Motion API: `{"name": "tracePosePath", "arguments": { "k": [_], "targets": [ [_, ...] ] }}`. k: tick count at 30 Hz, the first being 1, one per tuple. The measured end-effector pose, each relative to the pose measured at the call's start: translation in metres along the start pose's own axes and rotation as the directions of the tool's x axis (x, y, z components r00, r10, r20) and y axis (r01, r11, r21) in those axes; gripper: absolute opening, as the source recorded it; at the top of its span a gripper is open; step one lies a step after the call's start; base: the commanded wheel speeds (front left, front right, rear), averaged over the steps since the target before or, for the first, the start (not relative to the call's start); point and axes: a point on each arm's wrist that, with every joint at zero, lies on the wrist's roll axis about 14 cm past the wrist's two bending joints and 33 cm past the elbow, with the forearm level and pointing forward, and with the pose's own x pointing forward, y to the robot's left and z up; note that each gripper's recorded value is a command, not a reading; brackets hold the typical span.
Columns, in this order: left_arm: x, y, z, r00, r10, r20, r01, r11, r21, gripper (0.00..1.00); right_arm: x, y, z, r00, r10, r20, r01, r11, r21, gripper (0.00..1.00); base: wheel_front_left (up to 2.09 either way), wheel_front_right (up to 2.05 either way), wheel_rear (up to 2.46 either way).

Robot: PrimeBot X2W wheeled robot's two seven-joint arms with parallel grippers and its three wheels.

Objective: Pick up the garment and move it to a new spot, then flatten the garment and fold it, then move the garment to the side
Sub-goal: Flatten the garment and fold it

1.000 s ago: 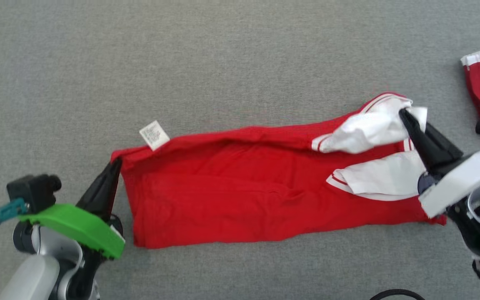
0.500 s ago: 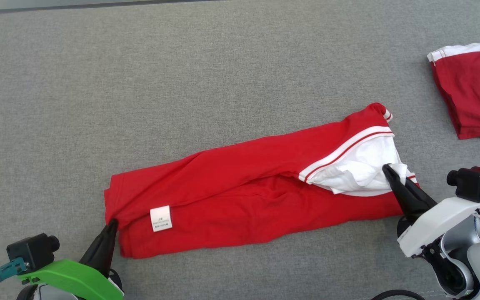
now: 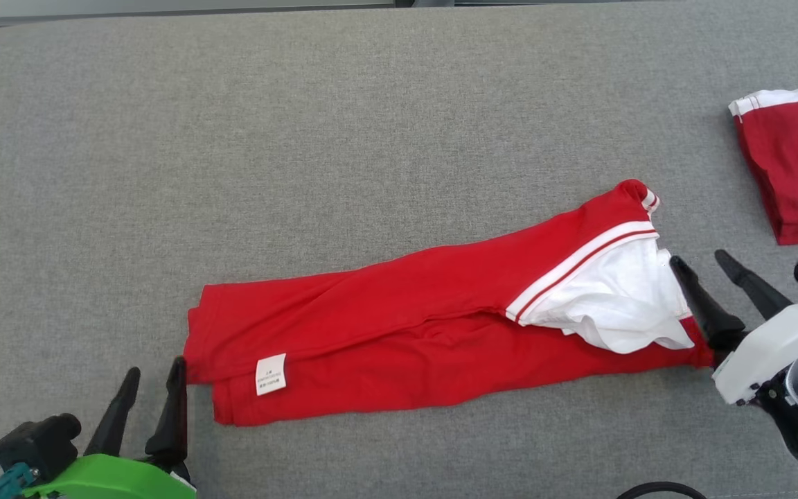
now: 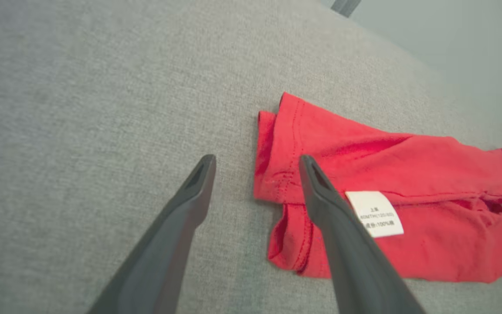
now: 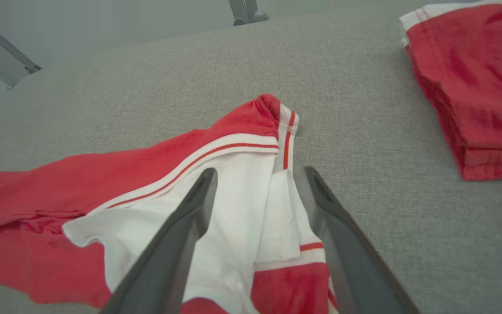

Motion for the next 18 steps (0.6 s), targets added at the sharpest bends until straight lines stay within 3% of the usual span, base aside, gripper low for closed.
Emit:
{"name": "tracePosePath", "arguments": {
  "k": [4,7,11,18],
  "targets": [
    [-0.001,0.0,0.023,0.989,0.021,0.149,-0.035,0.995,0.094,1.0,0.005,-0.007,0.019,1.0,-0.024,0.012,0.024,0.999,-0.029,1.0,0.0,0.0,0.0],
    [-0.002,-0.006,0.039,0.971,0.027,0.237,-0.069,0.983,0.172,1.0,0.018,-0.001,0.014,0.999,-0.016,-0.038,0.014,0.999,-0.048,1.0,0.0,0.0,0.0],
    [-0.009,-0.013,0.041,0.955,0.036,0.295,-0.081,0.986,0.144,1.0,0.035,0.005,-0.013,0.988,-0.008,-0.153,-0.003,0.997,-0.072,1.0,0.0,0.0,0.0],
    [-0.031,0.01,0.039,0.936,0.11,0.333,-0.167,0.975,0.147,1.0,0.048,-0.002,-0.042,0.968,-0.034,-0.25,0.007,0.994,-0.107,1.0,0.0,0.0,0.0]
  ]
}}
